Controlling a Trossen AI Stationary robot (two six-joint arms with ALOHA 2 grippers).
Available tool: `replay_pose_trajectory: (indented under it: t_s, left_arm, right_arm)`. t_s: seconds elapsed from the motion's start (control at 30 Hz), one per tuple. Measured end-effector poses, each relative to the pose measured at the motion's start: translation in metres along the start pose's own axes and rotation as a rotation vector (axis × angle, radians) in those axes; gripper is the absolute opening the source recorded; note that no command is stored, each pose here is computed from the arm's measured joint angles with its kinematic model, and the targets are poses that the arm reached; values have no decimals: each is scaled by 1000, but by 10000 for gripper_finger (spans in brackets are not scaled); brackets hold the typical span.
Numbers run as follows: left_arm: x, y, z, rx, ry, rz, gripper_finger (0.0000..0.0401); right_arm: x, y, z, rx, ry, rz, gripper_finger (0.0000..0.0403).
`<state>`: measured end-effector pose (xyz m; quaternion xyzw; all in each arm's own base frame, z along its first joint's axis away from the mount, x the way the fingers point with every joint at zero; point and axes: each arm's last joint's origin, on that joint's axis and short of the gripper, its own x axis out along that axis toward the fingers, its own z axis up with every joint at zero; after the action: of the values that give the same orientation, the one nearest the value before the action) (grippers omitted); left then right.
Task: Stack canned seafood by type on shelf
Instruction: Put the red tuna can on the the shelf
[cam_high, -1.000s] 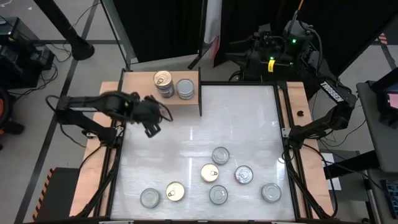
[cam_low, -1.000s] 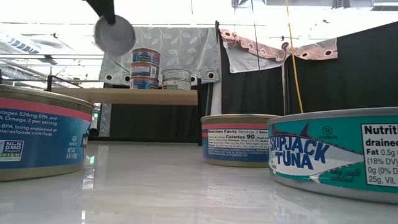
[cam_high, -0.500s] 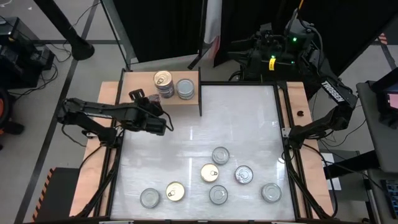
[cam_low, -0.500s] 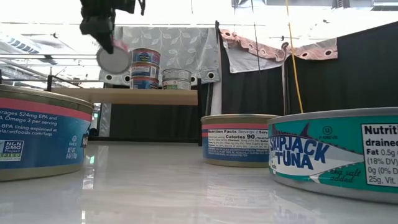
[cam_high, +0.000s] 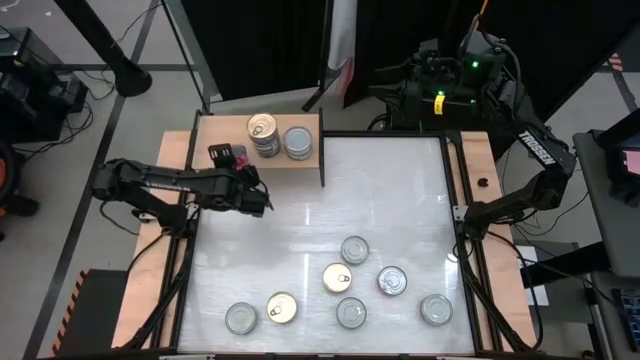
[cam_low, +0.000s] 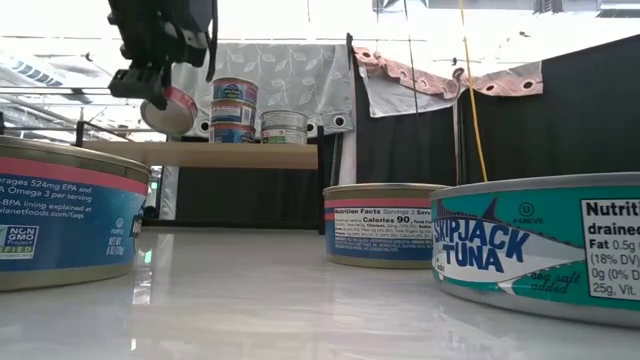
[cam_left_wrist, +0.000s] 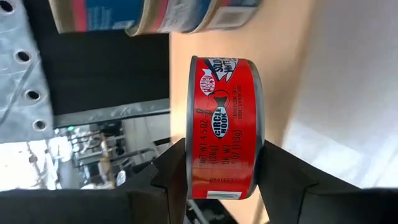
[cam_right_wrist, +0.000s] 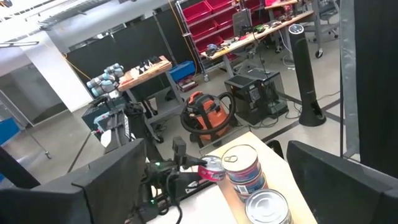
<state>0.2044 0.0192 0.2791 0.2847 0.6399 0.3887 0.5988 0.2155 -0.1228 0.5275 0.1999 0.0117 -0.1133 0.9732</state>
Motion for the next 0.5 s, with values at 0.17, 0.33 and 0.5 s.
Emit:
replay_pose_trajectory:
  t_s: [0.17, 0.33, 0.5]
  left_arm:
    - [8, 5, 0, -21, 30, 26, 158]
    - [16, 10, 1, -54, 65, 26, 160]
    - [24, 14, 5, -67, 75, -3, 161]
  right_arm:
    - [0, 0, 0, -1, 0, 0, 380]
    - [0, 0, 0, -15, 0, 1, 380]
    - [0, 0, 0, -20, 0, 1, 380]
